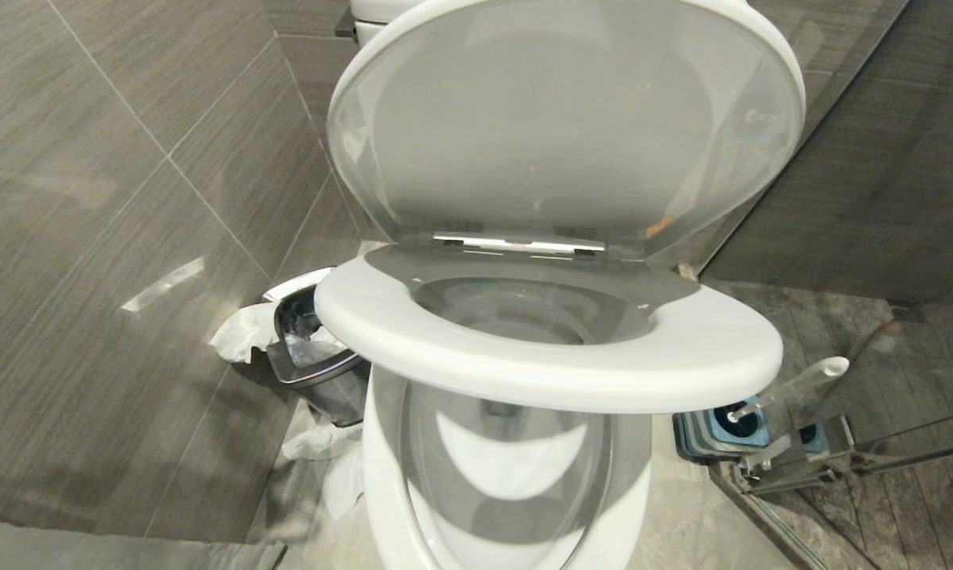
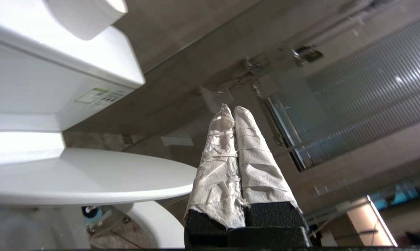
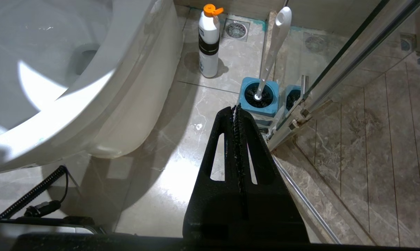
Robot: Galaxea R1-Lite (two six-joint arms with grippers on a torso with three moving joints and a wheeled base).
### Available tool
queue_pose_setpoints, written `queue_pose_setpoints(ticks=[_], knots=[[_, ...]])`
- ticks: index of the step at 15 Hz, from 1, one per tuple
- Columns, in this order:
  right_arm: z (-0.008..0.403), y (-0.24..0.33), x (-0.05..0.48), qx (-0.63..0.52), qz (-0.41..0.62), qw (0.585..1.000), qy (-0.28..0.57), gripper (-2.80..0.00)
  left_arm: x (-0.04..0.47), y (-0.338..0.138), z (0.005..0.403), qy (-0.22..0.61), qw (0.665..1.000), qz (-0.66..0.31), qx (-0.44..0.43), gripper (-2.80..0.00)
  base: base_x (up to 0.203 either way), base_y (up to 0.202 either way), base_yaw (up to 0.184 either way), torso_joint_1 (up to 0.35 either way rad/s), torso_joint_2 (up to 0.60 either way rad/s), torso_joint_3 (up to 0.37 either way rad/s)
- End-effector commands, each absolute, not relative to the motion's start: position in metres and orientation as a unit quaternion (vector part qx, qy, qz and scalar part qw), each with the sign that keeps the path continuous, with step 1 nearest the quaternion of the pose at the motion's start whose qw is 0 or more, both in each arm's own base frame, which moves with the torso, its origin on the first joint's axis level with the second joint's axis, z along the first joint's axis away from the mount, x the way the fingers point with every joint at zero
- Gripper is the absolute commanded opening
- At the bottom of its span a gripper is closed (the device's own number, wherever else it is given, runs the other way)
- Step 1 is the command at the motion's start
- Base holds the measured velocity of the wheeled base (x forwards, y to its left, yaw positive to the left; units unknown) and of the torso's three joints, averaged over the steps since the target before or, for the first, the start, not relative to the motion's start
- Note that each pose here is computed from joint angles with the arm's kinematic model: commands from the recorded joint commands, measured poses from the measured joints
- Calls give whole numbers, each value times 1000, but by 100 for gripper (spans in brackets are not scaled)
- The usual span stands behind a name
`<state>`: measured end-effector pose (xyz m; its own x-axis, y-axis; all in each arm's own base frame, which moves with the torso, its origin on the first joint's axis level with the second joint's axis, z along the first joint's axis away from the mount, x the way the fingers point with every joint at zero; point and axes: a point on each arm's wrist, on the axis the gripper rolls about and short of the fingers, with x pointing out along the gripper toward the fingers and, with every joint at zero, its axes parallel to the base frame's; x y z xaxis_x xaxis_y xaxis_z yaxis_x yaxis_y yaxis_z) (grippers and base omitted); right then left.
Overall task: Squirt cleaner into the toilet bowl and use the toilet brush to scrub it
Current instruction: Close the toilet lid
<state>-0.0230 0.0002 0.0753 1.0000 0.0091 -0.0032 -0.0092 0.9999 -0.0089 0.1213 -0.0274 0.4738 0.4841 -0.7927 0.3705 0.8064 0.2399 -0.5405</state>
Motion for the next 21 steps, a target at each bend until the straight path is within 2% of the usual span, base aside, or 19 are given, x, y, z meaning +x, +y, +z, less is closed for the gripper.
queue_pose_setpoints(ticks=[1, 3, 4, 7, 13, 17, 21], knots=[[75, 0, -23, -5, 5, 1000, 2, -280, 135, -29, 469, -10, 840, -472, -268, -280, 0, 0, 0, 0, 0, 0], [75, 0, -23, -5, 5, 1000, 2, -280, 143, -36, 458, -23, 892, -426, -151, -280, 0, 0, 0, 0, 0, 0], [75, 0, -23, -5, 5, 1000, 2, -280, 150, -41, 453, -27, 906, -413, -91, -280, 0, 0, 0, 0, 0, 0], [75, 0, -23, -5, 5, 1000, 2, -280, 176, -66, 438, -22, 923, -385, 14, -280, 0, 0, 0, 0, 0, 0], [75, 0, -23, -5, 5, 1000, 2, -280, 214, -120, 428, -20, 920, -381, 86, -280, 0, 0, 0, 0, 0, 0], [75, 0, -23, -5, 5, 1000, 2, -280, 197, -135, 403, 87, 899, -413, 115, -280, 0, 0, 0, 0, 0, 0], [75, 0, -23, -5, 5, 1000, 3, -280, 183, -136, 387, 152, 878, -432, 137, -280, 0, 0, 0, 0, 0, 0]])
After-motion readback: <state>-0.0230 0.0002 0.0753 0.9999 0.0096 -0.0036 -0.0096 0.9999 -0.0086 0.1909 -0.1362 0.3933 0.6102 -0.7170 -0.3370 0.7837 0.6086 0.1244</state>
